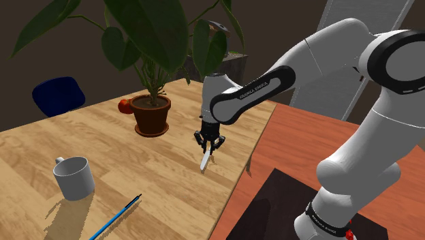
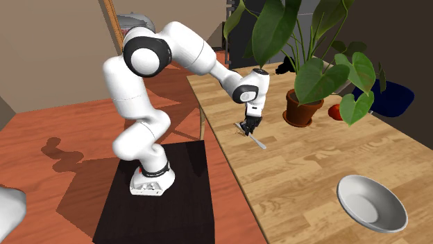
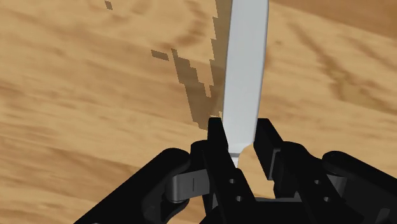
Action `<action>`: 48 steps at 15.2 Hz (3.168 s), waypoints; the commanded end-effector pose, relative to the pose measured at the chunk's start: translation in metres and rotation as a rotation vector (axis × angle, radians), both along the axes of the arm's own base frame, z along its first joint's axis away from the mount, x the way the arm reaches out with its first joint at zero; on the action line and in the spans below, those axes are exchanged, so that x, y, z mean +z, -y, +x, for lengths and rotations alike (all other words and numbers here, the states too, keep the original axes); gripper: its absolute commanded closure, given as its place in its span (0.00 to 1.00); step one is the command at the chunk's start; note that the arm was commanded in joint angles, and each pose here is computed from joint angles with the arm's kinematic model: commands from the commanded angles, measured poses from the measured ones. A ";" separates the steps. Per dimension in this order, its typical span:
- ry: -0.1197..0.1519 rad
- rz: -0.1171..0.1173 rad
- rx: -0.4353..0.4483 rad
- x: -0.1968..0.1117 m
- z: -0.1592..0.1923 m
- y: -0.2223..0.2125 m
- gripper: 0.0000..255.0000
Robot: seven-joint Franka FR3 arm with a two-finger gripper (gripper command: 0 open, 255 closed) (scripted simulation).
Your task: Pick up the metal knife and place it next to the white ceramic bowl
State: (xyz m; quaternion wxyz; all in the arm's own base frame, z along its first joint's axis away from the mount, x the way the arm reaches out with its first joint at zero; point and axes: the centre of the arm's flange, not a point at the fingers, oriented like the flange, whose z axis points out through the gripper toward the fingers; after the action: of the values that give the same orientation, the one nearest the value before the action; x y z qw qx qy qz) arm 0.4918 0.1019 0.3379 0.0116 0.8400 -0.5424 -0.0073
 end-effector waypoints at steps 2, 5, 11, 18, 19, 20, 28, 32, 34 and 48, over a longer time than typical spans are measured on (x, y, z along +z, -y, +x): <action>-0.003 0.000 0.000 -0.001 -0.001 0.000 1.00; -0.003 0.000 0.000 0.004 0.000 0.000 1.00; -0.003 0.000 0.000 0.036 0.000 0.000 1.00; -0.003 0.000 0.000 0.073 0.000 0.000 1.00; -0.003 0.000 0.000 0.078 0.000 0.000 1.00; -0.003 0.000 0.000 0.084 0.000 0.000 1.00; -0.003 0.000 0.000 0.126 0.000 0.000 1.00; -0.003 0.000 0.000 0.143 0.000 0.000 1.00; -0.003 0.000 0.000 0.143 0.006 0.026 1.00; -0.003 0.000 0.000 0.144 0.046 0.206 1.00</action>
State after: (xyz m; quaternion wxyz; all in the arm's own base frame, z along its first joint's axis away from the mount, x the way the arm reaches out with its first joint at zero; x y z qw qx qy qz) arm 0.5364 -0.0887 0.4792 0.0120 0.8396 -0.5430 -0.0086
